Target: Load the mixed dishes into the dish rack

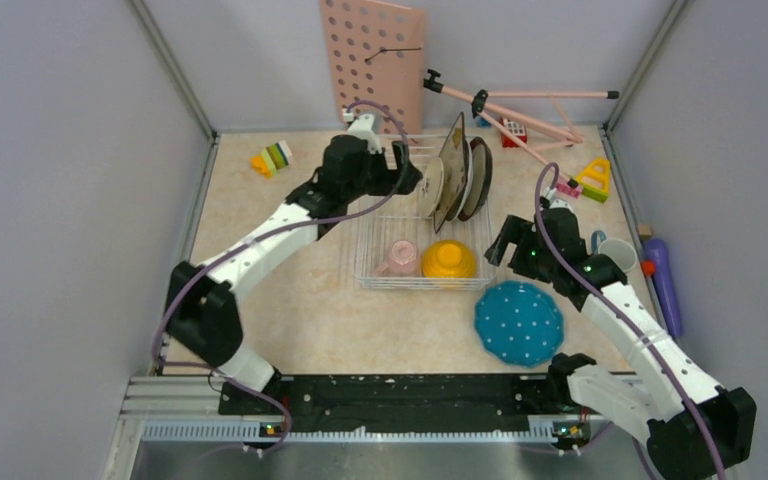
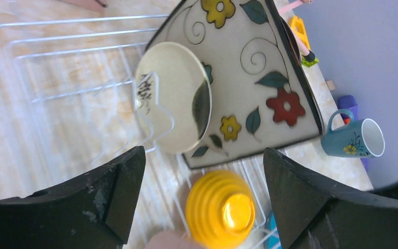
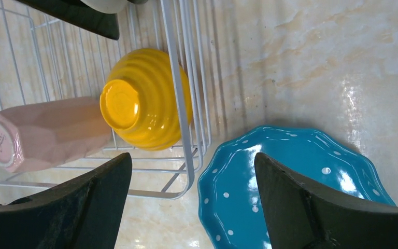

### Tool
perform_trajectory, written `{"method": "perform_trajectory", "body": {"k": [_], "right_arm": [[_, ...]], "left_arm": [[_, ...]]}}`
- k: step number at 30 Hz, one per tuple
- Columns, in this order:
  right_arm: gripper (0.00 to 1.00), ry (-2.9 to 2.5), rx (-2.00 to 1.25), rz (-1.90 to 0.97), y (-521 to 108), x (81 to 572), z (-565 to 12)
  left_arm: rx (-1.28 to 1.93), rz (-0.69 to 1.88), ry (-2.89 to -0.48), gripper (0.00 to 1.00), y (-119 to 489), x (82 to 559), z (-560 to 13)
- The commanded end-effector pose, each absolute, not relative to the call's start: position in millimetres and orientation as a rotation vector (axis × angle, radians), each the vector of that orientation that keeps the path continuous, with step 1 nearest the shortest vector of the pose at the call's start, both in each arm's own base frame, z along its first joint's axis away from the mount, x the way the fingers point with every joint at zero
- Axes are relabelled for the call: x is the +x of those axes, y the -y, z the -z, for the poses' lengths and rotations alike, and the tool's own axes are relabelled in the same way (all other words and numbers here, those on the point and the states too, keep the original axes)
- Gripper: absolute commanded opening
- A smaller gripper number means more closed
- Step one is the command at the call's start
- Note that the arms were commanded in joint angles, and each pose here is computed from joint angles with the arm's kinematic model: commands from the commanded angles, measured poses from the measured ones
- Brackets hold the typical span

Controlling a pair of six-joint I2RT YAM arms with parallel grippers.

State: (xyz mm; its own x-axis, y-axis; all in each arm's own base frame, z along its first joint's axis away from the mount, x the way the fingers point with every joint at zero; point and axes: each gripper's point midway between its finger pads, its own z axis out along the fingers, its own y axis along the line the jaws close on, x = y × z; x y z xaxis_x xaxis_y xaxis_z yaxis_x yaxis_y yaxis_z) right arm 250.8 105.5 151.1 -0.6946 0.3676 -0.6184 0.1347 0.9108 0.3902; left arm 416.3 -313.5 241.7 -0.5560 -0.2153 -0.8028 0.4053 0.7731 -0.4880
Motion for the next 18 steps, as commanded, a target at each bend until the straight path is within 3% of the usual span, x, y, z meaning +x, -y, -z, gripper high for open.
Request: {"method": "perform_trajectory", "body": {"k": [1, 4, 11, 18], "right_arm": [[0.86, -2.261, 0.264, -0.458, -113.8, 262.6, -163.7], [0.86, -2.252, 0.255, -0.435, -110.7, 264.3, -162.6], [0.84, -2.252, 0.219, -0.453, -116.5, 268.9, -163.7], [0.84, -2.248, 0.246, -0.443, -114.2, 269.6, -162.2]], "left_arm": [[0.073, 0.617, -1.914, 0.92, 245.6, 387.9, -271.5], [-0.01, 0.571, -1.939, 0.98, 213.9, 370.8, -262.5], [-0.071, 0.552, -2.05, 0.98, 176.5, 344.8, -229.0], [-0.075, 0.646, -2.131, 0.98, 176.1, 341.2, -190.8]]}}
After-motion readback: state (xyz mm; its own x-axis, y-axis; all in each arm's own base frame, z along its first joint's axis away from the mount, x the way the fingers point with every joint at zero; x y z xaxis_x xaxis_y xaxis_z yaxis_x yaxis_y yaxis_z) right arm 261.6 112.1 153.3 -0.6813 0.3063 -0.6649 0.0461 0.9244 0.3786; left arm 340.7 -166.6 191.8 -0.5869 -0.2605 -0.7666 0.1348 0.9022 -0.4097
